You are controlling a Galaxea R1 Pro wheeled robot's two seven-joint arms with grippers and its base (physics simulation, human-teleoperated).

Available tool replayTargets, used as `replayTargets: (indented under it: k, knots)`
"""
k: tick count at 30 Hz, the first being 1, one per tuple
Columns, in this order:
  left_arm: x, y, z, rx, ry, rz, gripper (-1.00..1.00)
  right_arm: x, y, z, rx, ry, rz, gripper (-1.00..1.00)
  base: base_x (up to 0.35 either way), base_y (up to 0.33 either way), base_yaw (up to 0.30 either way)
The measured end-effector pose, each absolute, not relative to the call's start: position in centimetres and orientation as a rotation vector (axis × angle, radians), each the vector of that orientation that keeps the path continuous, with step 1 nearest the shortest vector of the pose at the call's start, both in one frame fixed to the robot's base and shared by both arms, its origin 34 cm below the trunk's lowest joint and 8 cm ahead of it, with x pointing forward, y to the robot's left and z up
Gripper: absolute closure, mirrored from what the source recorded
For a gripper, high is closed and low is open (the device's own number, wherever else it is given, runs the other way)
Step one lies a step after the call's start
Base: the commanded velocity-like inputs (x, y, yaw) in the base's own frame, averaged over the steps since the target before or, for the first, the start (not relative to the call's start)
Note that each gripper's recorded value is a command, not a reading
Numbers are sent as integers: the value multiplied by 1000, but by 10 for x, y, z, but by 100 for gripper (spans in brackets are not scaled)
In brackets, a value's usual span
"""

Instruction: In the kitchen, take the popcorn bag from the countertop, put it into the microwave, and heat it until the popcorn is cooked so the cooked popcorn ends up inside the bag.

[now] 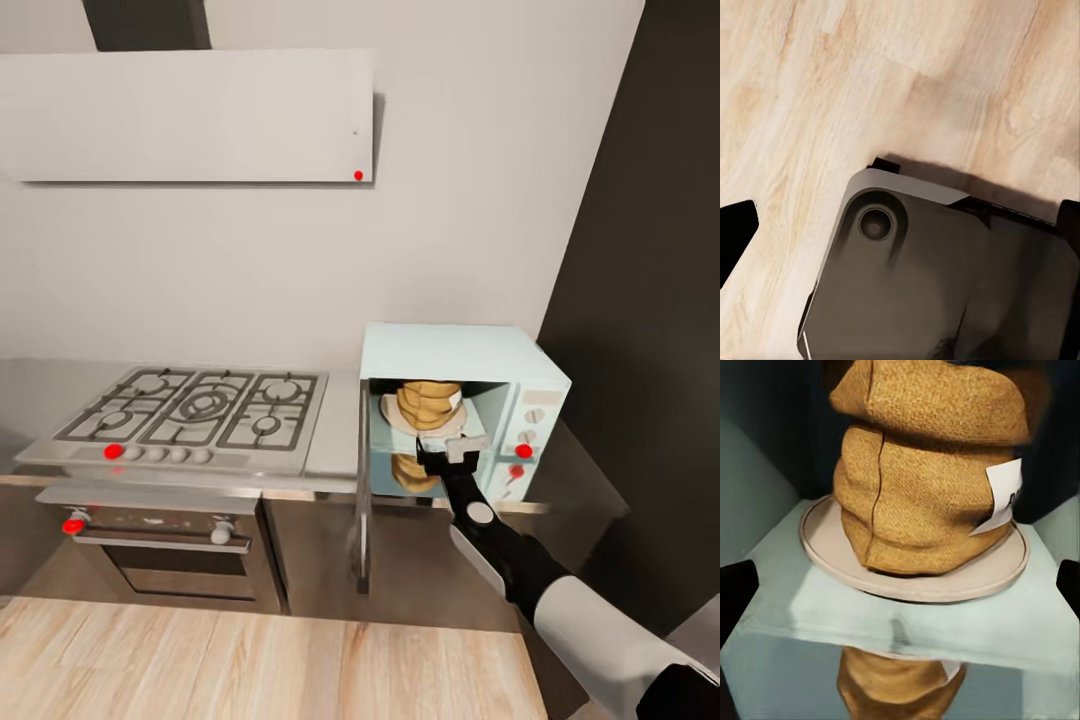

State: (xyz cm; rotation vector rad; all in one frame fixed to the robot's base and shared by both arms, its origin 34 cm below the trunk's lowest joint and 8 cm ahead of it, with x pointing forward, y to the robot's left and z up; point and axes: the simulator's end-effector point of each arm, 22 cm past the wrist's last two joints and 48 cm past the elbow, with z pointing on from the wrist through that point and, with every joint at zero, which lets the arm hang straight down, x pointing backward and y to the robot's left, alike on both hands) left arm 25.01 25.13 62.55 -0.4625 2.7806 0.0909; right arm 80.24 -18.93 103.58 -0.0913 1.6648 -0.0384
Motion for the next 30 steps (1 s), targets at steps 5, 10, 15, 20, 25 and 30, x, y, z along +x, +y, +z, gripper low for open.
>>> replayTargets:
  k: [5,10,15,20,25,30]
  knots:
    - [250,251,626,-462,2780,91,-100,775,-167,1060,-89,1593,57,-100,-307,0,0]
    - [250,251,626,-463,2779,89,-100,687,-188,1067,-112,1574,118,-100,-42,0,0]
    - [250,251,626,-463,2779,91,-100,601,-226,1027,-32,1671,82,-100,-2,0,0]
    - [260,252,627,-449,2767,91,-100,506,-252,976,-86,1742,-77,-100,0,0,0]
    - [328,260,642,-425,2651,86,-100,446,-254,960,-23,1743,-26,-100,0,0,0]
    - [548,247,753,-374,2230,11,-100,431,-261,934,-40,1795,-51,-100,0,0,0]
